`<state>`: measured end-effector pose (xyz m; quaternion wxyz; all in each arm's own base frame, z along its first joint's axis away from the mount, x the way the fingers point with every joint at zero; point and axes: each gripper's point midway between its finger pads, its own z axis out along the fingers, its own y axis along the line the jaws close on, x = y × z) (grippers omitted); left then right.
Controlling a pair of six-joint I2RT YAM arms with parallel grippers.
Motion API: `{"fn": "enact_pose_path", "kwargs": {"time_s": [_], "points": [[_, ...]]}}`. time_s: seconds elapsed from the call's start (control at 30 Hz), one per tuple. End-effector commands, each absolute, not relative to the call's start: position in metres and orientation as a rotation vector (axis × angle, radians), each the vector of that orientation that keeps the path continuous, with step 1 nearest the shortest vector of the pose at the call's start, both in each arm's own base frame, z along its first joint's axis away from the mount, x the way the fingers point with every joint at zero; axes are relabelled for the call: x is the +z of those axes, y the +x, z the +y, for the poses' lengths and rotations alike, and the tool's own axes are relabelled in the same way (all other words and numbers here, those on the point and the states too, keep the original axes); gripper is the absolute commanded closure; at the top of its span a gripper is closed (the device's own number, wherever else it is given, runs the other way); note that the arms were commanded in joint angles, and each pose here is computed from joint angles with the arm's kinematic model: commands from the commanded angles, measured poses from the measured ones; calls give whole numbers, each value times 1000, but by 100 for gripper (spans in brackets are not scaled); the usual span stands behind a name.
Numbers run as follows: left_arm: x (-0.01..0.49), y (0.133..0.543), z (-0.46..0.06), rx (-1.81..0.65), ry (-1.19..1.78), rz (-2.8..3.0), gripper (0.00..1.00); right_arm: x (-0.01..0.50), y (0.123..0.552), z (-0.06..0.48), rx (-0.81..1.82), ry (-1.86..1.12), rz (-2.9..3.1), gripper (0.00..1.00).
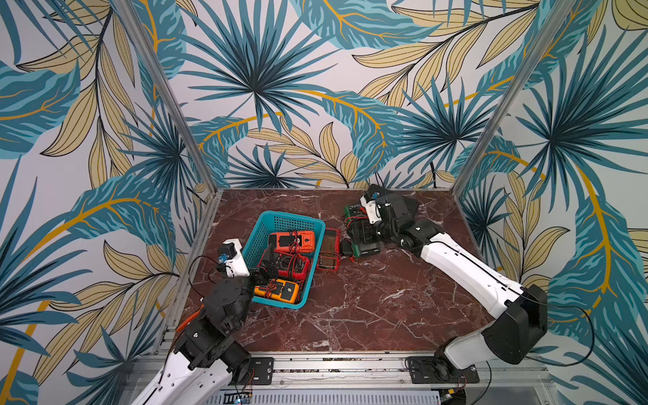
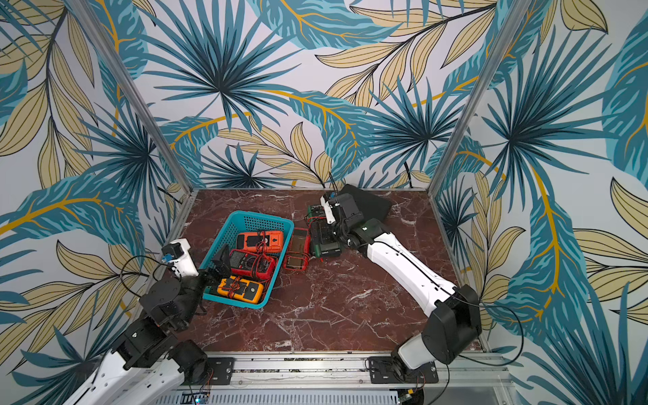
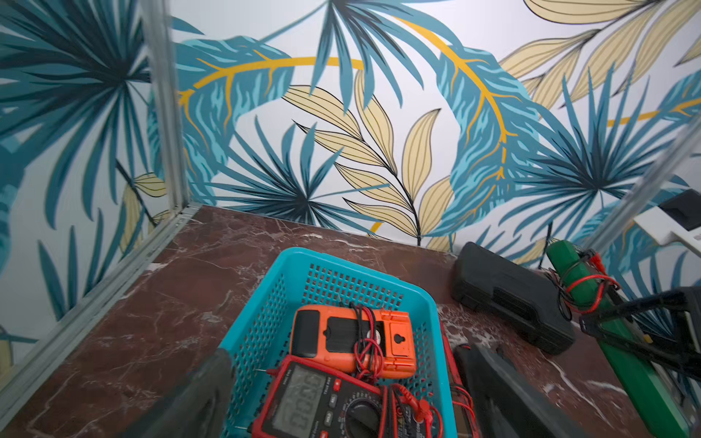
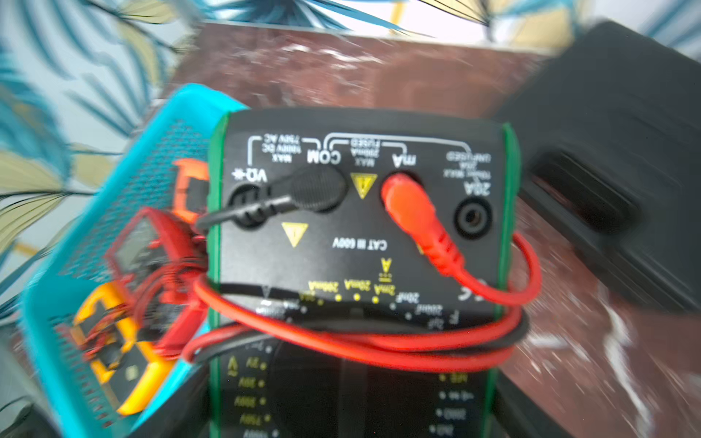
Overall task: Put the multimeter into the basket
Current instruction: Place the multimeter in the basket.
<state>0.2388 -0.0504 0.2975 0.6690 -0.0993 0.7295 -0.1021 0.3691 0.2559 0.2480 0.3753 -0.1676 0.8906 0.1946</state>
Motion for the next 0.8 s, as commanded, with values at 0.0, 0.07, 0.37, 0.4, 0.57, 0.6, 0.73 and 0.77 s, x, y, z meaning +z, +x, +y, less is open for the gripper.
{"fn": "enact_pose_path", "kwargs": {"time_s": [0.0,0.07,0.37,0.4,0.57,0.6,0.73,0.77], "points": [[311,226,-20,-107,-300,1617,0,276,365,310,598,-649,2119,78],[319,219,-10,-79,-312,1596,0,279,359,335,614,-736,2083,79],[347,180,36,1,-414,1488,0,256,325,439,627,-1111,1978,79],[349,176,41,10,-424,1481,0,253,320,448,627,-1149,1965,79],[354,164,53,40,-443,1475,0,231,299,484,583,-1325,1908,79],[355,162,55,42,-446,1473,0,226,295,489,569,-1355,1902,79],[357,155,60,34,-455,1465,0,207,283,502,518,-1446,1895,79],[357,154,61,29,-456,1462,0,204,280,505,511,-1467,1891,79]]}}
